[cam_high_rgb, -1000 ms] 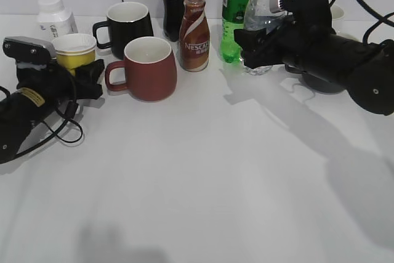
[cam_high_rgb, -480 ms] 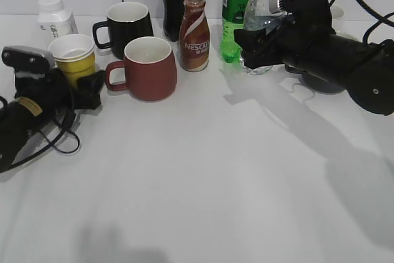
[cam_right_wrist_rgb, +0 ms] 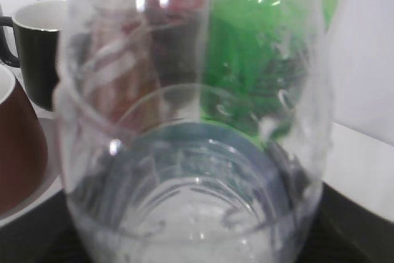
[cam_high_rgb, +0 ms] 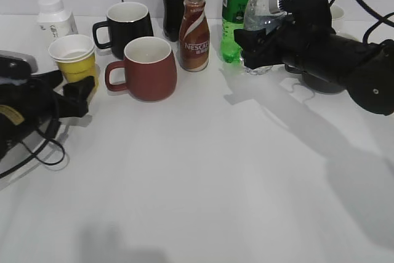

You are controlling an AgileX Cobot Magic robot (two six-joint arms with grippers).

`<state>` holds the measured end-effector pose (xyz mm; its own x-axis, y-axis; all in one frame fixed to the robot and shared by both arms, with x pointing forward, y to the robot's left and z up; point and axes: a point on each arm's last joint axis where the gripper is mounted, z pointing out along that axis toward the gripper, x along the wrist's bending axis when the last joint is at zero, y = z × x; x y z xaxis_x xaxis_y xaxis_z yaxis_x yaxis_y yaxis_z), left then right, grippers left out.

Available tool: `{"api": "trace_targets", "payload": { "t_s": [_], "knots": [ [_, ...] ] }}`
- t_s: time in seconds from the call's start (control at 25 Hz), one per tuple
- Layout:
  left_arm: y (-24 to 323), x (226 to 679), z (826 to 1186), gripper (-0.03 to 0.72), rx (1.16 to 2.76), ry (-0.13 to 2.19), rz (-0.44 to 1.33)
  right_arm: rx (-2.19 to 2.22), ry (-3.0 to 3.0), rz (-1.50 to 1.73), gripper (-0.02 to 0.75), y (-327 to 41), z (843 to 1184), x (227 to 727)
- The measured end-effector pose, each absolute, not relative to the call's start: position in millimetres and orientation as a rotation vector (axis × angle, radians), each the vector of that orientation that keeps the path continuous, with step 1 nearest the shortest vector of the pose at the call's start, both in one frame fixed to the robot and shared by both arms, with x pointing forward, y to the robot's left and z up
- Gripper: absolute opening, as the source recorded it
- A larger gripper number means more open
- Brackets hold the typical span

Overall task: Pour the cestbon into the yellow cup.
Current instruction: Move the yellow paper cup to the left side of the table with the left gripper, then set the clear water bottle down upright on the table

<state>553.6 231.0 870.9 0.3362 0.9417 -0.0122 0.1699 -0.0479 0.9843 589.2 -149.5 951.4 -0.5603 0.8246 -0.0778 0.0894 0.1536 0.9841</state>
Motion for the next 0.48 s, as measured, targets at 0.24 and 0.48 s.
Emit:
{"api": "trace_targets", "payload": {
  "t_s": [0.24,0.48],
  "knots": [
    [238,528,892,0.566,1.470,1.078,0.895,0.874,1.791,1.461,0.482,-149,951,589],
    [241,508,910,0.567,1.448,1.057,0.911,0.881,1.799,1.480,0.482,-147,932,592]
  ]
}}
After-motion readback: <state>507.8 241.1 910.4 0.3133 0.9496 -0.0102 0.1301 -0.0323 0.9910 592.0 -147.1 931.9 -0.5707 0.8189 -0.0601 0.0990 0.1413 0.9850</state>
